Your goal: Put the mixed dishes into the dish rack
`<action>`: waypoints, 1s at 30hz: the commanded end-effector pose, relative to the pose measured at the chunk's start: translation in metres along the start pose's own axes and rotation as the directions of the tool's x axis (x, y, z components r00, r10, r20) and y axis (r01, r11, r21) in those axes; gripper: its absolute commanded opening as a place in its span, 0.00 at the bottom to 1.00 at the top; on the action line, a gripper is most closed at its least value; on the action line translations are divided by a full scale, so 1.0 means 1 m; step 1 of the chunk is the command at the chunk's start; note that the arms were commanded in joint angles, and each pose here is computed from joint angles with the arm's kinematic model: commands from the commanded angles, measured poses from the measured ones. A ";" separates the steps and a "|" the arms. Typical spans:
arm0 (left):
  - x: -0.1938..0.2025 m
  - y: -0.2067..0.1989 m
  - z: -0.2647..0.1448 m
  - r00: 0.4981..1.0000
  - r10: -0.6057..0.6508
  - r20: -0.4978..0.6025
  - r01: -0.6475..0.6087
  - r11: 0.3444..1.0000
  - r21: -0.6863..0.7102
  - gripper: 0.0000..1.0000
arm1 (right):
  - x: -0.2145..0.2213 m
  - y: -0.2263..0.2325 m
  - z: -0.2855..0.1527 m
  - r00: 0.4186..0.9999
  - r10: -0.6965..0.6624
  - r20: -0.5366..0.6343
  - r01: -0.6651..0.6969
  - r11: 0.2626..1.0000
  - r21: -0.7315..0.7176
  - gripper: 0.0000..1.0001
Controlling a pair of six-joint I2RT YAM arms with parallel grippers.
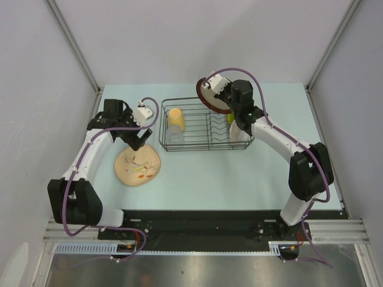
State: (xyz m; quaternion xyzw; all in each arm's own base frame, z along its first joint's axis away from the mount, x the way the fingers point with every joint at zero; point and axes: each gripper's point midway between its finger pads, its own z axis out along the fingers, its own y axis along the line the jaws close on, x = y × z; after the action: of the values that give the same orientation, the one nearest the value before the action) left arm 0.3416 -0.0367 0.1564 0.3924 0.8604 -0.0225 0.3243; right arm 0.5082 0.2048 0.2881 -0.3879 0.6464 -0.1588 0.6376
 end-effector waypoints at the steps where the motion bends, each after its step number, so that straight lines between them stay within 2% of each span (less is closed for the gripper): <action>1: -0.012 0.006 -0.005 0.999 -0.008 0.049 0.008 1.000 -0.012 1.00 | -0.054 -0.081 -0.023 0.988 0.005 0.155 -0.037 0.979 0.201 0.00; 9: -0.012 0.008 -0.006 0.999 -0.009 0.044 0.010 1.000 -0.022 1.00 | -0.031 -0.075 -0.007 0.989 -0.047 0.137 0.019 0.980 0.197 0.00; 14: -0.009 0.008 -0.003 0.999 -0.013 0.034 0.014 1.000 -0.020 1.00 | -0.053 -0.079 -0.007 0.972 -0.111 0.207 0.061 0.970 0.234 0.00; 19: -0.010 0.008 0.000 0.999 -0.021 0.035 0.022 1.000 -0.013 1.00 | -0.057 -0.069 -0.002 0.964 -0.166 0.208 0.116 0.966 0.233 0.00; 25: -0.008 0.010 -0.001 0.999 -0.012 0.030 0.012 1.000 -0.023 1.00 | -0.055 -0.055 -0.001 0.969 -0.149 0.196 0.112 0.976 0.189 0.00; 30: -0.008 0.007 0.000 0.999 -0.022 0.038 0.022 1.000 -0.015 1.00 | -0.066 -0.063 -0.013 0.967 -0.145 0.212 0.101 0.974 0.205 0.00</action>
State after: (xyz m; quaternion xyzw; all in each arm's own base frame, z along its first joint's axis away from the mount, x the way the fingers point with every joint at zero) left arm 0.3423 -0.0361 0.1525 0.3883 0.8642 -0.0237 0.3190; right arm 0.5160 0.2126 0.2900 -0.4455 0.5949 -0.1906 0.6414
